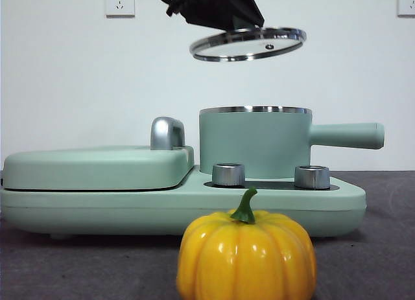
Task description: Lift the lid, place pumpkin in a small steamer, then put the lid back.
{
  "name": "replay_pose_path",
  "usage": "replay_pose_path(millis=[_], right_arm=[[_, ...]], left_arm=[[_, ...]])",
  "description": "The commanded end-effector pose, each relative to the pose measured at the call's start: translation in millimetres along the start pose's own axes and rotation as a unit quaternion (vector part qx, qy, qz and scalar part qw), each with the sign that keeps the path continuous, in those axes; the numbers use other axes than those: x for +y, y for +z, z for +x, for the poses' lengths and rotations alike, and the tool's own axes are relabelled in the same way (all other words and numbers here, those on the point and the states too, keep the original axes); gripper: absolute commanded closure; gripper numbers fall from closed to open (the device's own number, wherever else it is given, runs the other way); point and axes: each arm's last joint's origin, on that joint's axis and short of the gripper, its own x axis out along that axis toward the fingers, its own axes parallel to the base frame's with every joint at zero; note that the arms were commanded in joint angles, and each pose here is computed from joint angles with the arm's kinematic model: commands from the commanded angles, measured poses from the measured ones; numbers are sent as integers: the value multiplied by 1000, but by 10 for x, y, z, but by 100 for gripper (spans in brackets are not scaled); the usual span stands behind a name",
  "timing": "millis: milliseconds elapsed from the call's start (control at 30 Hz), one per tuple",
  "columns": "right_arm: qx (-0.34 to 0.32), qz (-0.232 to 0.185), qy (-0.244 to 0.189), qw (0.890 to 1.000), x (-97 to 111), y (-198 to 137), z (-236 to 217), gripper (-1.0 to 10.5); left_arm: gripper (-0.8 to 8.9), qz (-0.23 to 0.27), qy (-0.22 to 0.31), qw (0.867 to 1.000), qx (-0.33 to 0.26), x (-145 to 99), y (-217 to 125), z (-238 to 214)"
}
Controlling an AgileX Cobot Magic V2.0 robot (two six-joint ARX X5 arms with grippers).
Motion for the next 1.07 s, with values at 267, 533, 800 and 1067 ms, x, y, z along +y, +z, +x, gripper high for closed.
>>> replay_pose_path(millis=[267, 533, 800, 1067], right_arm=[[72, 20, 43, 996, 66, 201, 295, 512], [185, 7, 25, 982, 242, 125, 846, 512], [279, -41, -1, 959, 588, -145, 1432, 512], [364, -82, -22, 927, 785, -495, 1866, 476]], left_arm=[[756, -10, 34, 999, -4, 196, 162, -378], [757, -35, 85, 996, 18, 532, 97, -595], [757, -56, 135, 989, 24, 869, 18, -758], [758, -73, 180, 981, 25, 1148, -53, -930]])
